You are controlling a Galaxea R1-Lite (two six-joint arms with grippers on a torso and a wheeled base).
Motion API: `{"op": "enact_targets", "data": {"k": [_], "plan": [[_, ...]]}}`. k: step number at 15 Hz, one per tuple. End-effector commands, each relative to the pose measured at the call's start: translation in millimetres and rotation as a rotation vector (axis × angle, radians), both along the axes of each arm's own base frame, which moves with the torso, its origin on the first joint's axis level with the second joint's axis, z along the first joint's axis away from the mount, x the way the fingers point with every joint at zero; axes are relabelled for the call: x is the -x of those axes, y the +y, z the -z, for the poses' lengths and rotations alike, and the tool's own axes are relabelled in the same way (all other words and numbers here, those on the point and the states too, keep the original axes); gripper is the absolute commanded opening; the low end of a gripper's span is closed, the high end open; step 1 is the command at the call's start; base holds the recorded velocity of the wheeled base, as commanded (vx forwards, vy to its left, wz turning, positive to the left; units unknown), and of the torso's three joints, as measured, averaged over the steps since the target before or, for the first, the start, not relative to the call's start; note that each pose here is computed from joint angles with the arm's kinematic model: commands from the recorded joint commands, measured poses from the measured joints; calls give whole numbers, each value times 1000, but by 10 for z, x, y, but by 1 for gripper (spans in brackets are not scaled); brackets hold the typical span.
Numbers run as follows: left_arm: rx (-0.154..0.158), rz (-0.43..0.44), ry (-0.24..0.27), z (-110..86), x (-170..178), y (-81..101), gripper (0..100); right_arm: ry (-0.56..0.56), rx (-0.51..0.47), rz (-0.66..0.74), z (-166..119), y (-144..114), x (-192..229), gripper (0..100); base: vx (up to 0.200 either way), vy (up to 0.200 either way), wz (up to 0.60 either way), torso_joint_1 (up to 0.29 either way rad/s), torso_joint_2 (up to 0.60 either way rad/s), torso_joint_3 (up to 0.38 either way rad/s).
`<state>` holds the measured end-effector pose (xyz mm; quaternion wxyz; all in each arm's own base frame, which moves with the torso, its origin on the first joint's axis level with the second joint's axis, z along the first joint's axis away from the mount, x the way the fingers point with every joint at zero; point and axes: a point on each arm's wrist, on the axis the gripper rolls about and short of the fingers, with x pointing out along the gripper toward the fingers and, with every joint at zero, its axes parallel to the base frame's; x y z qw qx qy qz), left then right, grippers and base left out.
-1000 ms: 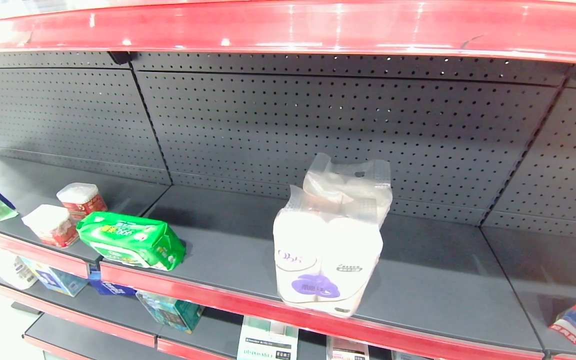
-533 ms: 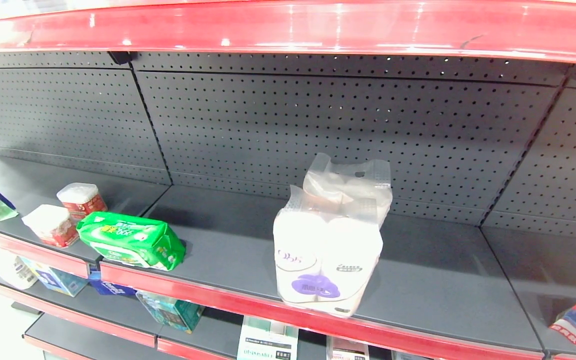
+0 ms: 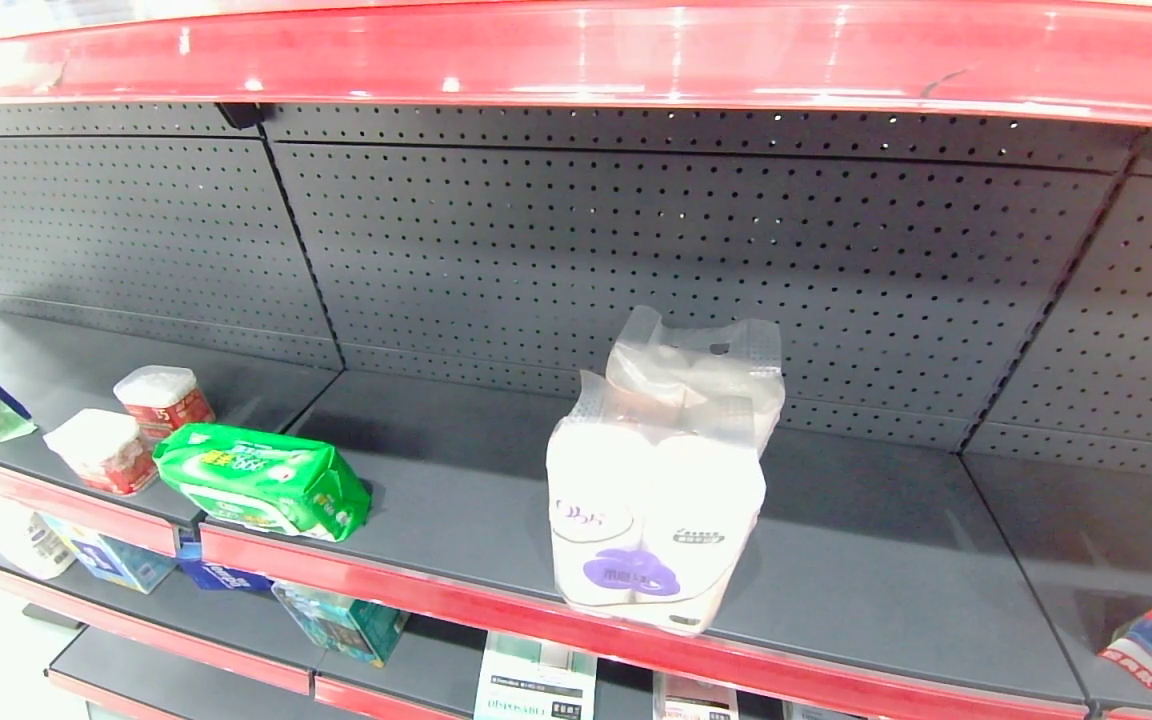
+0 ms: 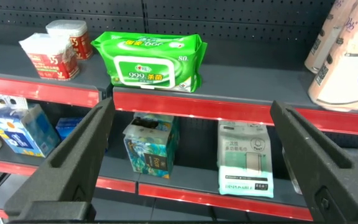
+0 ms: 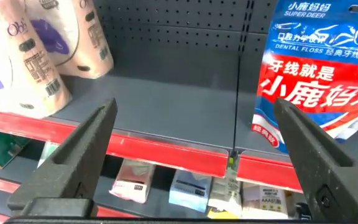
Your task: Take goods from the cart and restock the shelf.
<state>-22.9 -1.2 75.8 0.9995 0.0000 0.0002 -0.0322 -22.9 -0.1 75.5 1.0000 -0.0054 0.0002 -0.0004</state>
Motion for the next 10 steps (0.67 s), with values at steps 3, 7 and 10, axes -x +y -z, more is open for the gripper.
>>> {"op": "enact_targets", "data": {"k": [3,7,10], "plan": [[0,0,0,0,0,0,100,3,0,-1,1,0,-2,100,0,0,-200,1,2,1],[0,0,1,0,-1,0,100,3,-2,-5,1,1,-2,100,0,0,-600,7,5,1],[0,0,0,0,0,0,100,3,-2,-5,1,1,-2,100,0,0,-600,7,7,2]]}}
